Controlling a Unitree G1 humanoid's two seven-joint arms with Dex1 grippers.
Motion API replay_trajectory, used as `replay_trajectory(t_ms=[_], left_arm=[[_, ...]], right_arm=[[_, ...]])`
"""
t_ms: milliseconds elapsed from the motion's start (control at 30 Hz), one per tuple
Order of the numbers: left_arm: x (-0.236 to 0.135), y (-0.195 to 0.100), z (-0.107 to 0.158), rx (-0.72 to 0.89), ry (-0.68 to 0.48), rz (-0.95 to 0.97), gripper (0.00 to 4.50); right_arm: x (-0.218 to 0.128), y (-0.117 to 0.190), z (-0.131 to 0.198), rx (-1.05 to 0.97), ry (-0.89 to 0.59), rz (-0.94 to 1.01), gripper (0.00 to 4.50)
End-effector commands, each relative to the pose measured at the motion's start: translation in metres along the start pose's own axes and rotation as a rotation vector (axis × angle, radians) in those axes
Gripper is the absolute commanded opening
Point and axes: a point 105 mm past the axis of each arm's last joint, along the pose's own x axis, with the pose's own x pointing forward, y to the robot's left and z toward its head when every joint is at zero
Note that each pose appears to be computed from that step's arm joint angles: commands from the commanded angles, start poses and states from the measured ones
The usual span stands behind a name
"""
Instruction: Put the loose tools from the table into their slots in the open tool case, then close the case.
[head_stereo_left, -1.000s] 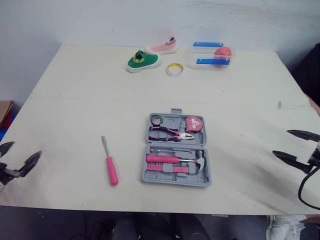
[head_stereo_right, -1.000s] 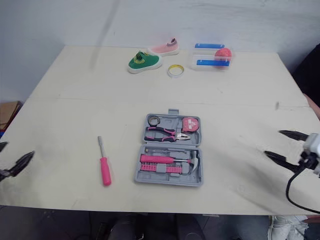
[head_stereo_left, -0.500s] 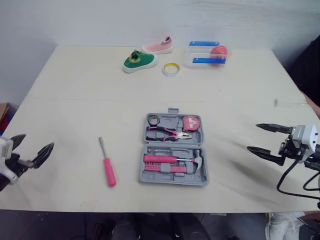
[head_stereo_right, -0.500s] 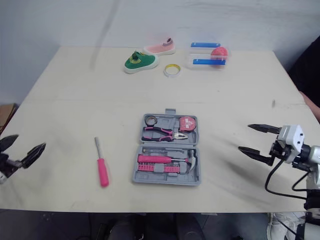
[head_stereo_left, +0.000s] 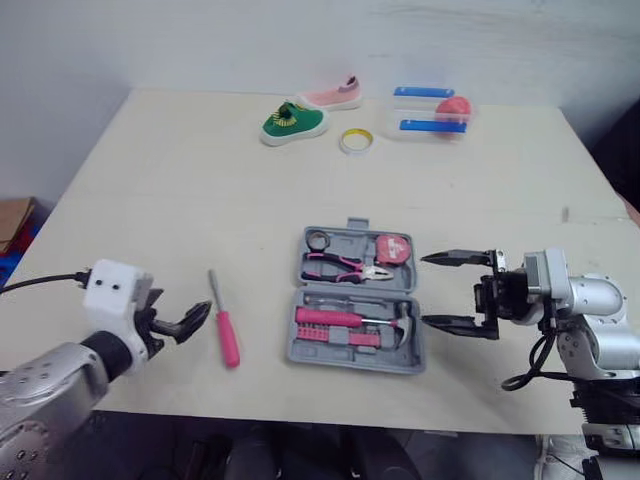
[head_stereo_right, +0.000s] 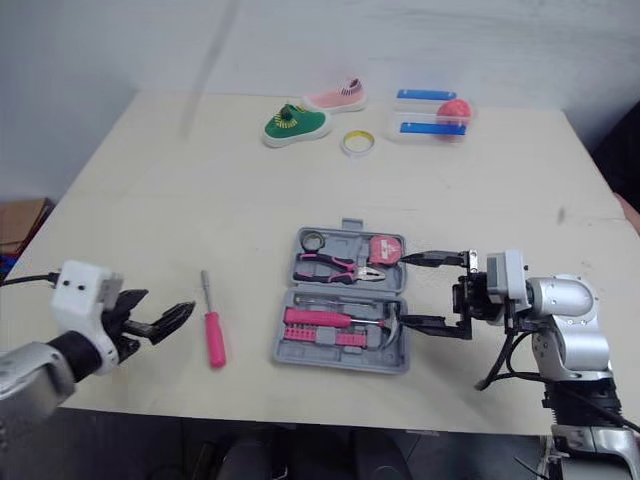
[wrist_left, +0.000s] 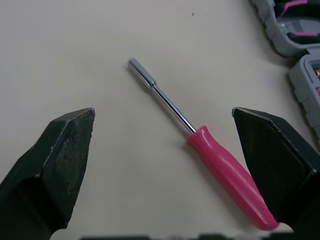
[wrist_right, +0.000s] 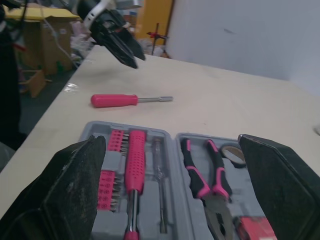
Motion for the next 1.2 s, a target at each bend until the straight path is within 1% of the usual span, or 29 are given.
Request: replay_trajectory(t_ms=[33, 133, 233, 400, 433, 500, 533, 733, 767, 833, 933, 1000, 1033, 1067, 1133, 1200], left_arm=[[0.006, -0.021, -0.013, -0.001, 0.055, 0.021, 4.5], [0.014, -0.028, -0.019, -0.077, 0.061, 0.089, 4.5], [0.022, -0.039, -0.029, -0.083, 0.104, 0.085, 4.5], [0.026, -0.046, -0.042, -0.091, 0.16, 0.077, 4.5], [0.026, -0.046, -0.051, -0.084, 0.2, 0.083, 4.5], [0.023, -0.043, -0.067, -0.063, 0.271, 0.097, 3.94], [0.022, -0.041, -0.071, -0.059, 0.286, 0.098, 3.71], [0.018, -0.034, -0.077, -0.071, 0.309, 0.113, 0.87], [0.018, -0.03, -0.075, -0.065, 0.302, 0.126, 0.51], [0.017, -0.024, -0.069, -0.061, 0.274, 0.146, 0.51], [0.021, -0.015, -0.04, 0.001, 0.133, 0.132, 0.51], [0.021, -0.017, -0.014, 0.095, 0.008, 0.052, 0.51], [0.021, -0.018, -0.009, 0.123, -0.022, 0.02, 0.51], [0.019, -0.019, 0.003, 0.236, -0.072, -0.034, 0.51], [0.016, -0.024, 0.014, 0.38, -0.117, -0.14, 0.51], [0.016, -0.026, 0.02, 0.435, -0.153, -0.22, 0.51]], right_arm=[[0.004, 0.011, 0.007, -0.049, -0.007, 0.102, 4.41], [0.005, 0.013, 0.009, -0.046, -0.014, 0.121, 4.41], [0.006, 0.013, 0.01, -0.041, -0.024, 0.12, 4.41], [0.008, 0.014, 0.011, -0.03, -0.031, 0.12, 4.41], [0.009, 0.014, 0.012, -0.029, -0.031, 0.119, 4.41], [0.01, 0.014, 0.013, -0.03, -0.031, 0.114, 4.5], [0.01, 0.013, 0.013, -0.031, -0.031, 0.111, 4.5], [0.011, 0.013, 0.014, -0.034, -0.028, 0.101, 4.5], [0.011, 0.013, 0.014, -0.035, -0.027, 0.099, 4.5], [0.011, 0.012, 0.014, -0.038, -0.022, 0.096, 4.5], [0.01, 0.01, 0.014, -0.048, -0.012, 0.079, 4.5], [0.008, 0.008, 0.013, -0.059, 0.003, 0.065, 4.5], [0.007, 0.009, 0.013, -0.061, 0.01, 0.062, 4.5], [0.003, 0.008, 0.012, -0.071, 0.036, 0.056, 4.5], [-0.003, 0.006, 0.012, -0.08, 0.066, 0.033, 4.5], [-0.009, 0.005, 0.014, -0.085, 0.085, 0.01, 4.5]])
